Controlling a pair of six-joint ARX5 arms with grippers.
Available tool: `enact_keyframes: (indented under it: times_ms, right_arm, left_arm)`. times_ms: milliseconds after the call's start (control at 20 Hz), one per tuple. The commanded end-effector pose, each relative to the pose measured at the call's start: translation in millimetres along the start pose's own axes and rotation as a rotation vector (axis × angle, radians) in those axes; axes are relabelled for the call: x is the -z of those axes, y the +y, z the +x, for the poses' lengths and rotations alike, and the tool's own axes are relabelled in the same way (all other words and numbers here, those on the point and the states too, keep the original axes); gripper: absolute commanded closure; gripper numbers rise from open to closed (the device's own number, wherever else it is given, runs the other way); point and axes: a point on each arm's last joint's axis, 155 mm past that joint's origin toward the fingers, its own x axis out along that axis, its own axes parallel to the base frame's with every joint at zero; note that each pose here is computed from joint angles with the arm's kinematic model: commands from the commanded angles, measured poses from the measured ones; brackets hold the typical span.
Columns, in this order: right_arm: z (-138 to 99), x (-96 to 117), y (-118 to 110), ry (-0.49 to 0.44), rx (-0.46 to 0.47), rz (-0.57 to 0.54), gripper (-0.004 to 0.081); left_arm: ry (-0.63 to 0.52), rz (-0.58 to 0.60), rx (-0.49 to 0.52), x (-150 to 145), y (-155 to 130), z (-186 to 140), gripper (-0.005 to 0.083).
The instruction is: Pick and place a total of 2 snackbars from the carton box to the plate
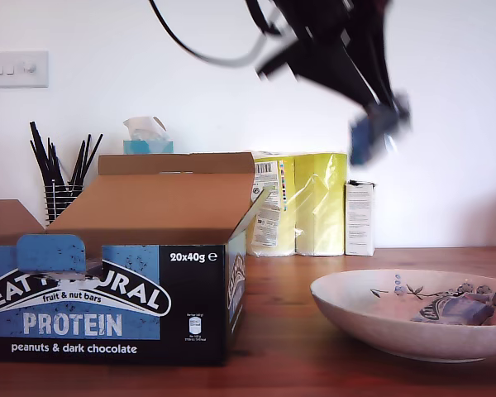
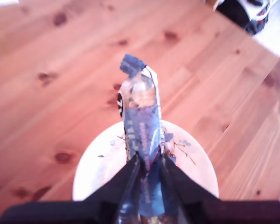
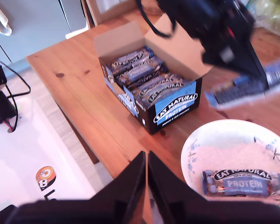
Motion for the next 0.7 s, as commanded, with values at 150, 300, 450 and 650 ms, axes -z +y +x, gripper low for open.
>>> enact_keyframes:
  times_ms: [150,300,450,650]
  right_arm:
    - [-2.5,15.9,-7.7,0.038,0.06,0.024,0.0783]
    - [-5.3,19.8,-6.6,0.043,0.067,0.027,0.0783]
    - [-5.5,20.8,-6.6,0.046,0.069,0.033,0.0783]
    - [-5.5,21.0,-6.6,0.047,0.069,0.033,0.0783]
  left_arm:
    - [0.084,0.048,-0.015,32.0,-4.7,38.7,0.0787]
    - [0.132,0.073,-0.051,50.2,1.3,56.5,0.0787]
    - [0.187,0.086,-0.079,69.6,7.5,71.4,0.0787]
    - [0.198,0.095,-0.116,77.1,15.6,82.9,0.0787]
